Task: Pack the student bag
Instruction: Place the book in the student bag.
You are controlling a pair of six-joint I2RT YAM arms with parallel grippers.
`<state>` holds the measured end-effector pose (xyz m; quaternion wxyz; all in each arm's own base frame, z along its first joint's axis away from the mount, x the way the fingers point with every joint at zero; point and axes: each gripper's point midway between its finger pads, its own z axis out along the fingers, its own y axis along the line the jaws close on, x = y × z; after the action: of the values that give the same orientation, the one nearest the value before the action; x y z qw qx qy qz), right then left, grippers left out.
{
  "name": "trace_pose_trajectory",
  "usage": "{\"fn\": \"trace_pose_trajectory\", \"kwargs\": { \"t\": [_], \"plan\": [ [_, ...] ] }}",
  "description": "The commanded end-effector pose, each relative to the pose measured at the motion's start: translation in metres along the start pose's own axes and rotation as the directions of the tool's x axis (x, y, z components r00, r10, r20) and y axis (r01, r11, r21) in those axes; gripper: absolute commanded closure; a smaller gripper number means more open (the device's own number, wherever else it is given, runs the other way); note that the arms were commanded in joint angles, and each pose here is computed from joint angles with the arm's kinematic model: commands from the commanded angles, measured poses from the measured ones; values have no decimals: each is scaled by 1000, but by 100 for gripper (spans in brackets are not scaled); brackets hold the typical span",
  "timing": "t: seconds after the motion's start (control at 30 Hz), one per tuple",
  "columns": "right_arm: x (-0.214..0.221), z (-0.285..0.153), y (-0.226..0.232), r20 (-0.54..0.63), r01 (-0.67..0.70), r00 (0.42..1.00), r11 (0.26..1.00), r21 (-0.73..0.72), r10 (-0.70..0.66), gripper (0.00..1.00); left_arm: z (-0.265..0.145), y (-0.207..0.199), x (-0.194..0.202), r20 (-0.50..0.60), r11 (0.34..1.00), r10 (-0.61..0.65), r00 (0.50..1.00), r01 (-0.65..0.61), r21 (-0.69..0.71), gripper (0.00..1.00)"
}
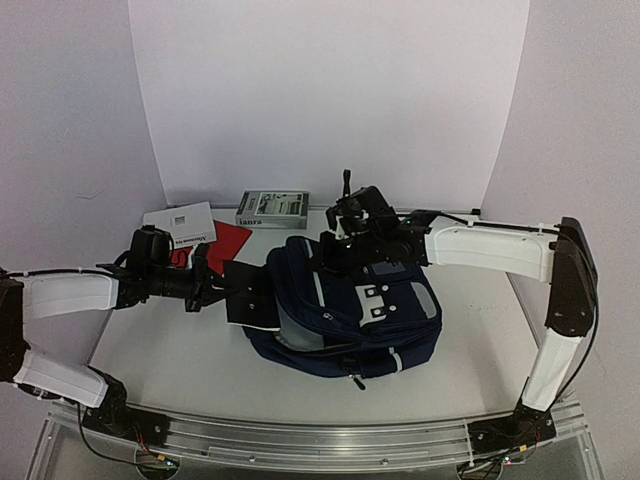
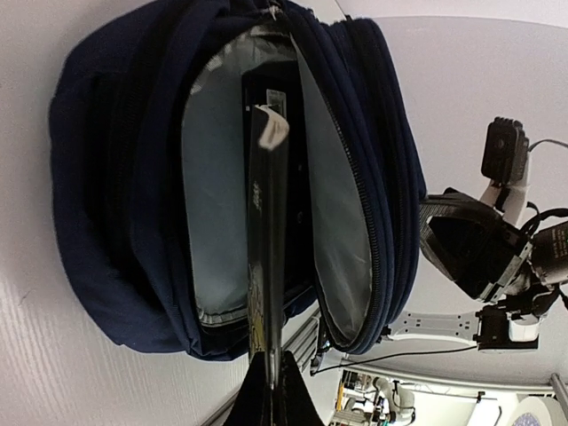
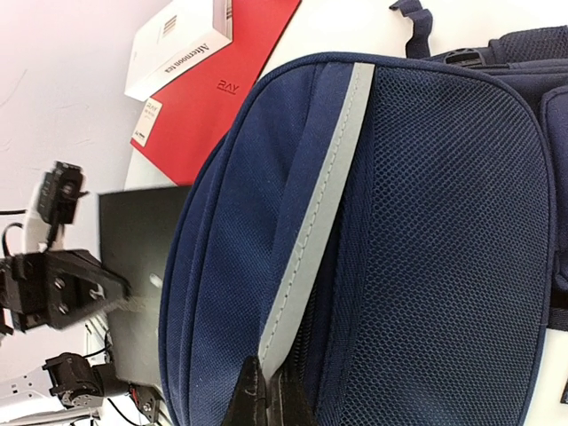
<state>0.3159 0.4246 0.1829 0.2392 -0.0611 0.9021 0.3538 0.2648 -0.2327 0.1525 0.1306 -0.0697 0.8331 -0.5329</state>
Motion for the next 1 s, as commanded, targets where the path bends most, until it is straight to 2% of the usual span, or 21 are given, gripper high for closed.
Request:
{"fn": "trace_pose_trajectory", "kwargs": {
  "t": [0.0, 0.23, 0.47, 0.83, 0.97],
  "plan": [
    [-46, -52, 72, 175, 59, 984, 971, -233, -18, 100, 25, -42, -7, 4, 991, 77, 997, -77, 113, 100],
    [-51, -58, 80, 195, 74, 981, 963, -259, -23, 100, 74, -57, 9, -66, 984, 98, 993, -87, 153, 100],
    [-53, -64, 82, 209, 79, 978, 960, -269, -22, 100, 114, -78, 13, -63, 967, 148, 987, -131, 219, 100],
    [-55, -71, 77, 235, 76, 972, 964, -256, -15, 100, 174, -13, 22, -137, 988, 70, 988, -50, 145, 100],
    [-55, -72, 77, 240, 77, 971, 965, -251, -15, 100, 179, -10, 22, -137, 989, 88, 987, -71, 128, 93]
  ]
}}
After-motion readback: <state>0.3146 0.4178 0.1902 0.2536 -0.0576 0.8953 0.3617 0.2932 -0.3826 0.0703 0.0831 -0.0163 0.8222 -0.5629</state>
